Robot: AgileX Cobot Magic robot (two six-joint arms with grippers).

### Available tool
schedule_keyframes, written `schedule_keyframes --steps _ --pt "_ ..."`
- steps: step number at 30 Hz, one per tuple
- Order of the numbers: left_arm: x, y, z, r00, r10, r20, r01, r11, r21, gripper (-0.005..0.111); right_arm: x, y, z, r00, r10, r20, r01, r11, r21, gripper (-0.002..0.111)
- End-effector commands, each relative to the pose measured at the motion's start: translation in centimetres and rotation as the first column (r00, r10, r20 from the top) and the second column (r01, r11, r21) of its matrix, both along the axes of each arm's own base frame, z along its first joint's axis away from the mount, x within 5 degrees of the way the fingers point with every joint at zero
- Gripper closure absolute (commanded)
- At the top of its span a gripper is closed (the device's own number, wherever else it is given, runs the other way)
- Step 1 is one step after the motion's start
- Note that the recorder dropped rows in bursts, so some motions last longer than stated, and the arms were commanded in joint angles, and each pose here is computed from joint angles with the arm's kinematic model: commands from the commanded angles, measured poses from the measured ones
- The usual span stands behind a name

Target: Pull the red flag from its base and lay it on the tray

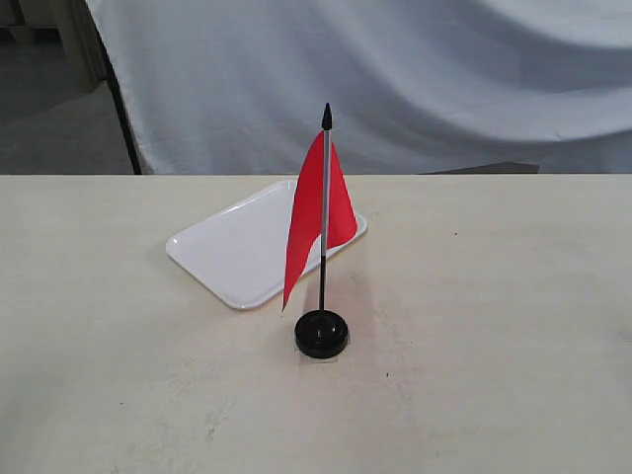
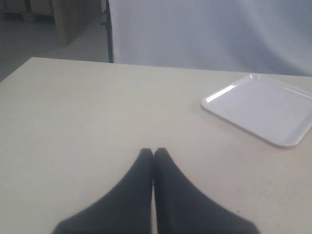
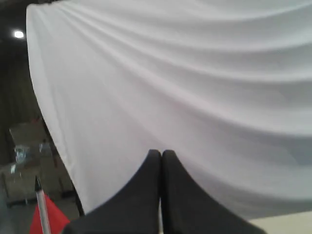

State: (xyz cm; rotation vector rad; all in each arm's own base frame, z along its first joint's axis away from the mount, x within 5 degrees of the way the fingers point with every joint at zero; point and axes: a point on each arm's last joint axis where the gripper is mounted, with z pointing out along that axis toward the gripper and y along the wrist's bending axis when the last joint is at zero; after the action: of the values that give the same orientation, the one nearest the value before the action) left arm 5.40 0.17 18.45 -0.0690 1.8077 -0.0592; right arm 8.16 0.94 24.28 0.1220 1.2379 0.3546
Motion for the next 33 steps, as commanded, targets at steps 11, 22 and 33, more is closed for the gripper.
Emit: schedule_keyframes --steps 11,22,33 --pt "0.0 0.0 0.0 1.0 -0.002 0.007 0.002 1.0 0.0 0.107 8.8 4.4 -7.4 0.788 0.428 -0.443 -0.521 0.847 -0.109 0.109" --pt "0.0 0.0 0.0 1.0 -0.002 0.007 0.002 1.0 0.0 0.107 10.7 11.9 -11.1 0.594 0.516 -0.617 -0.742 0.648 -0.173 0.109" --pt "0.0 0.0 0.0 1.0 -0.002 0.007 0.002 1.0 0.0 0.107 11.0 11.8 -11.0 0.635 0.455 -0.624 -0.692 0.695 -0.197 0.093"
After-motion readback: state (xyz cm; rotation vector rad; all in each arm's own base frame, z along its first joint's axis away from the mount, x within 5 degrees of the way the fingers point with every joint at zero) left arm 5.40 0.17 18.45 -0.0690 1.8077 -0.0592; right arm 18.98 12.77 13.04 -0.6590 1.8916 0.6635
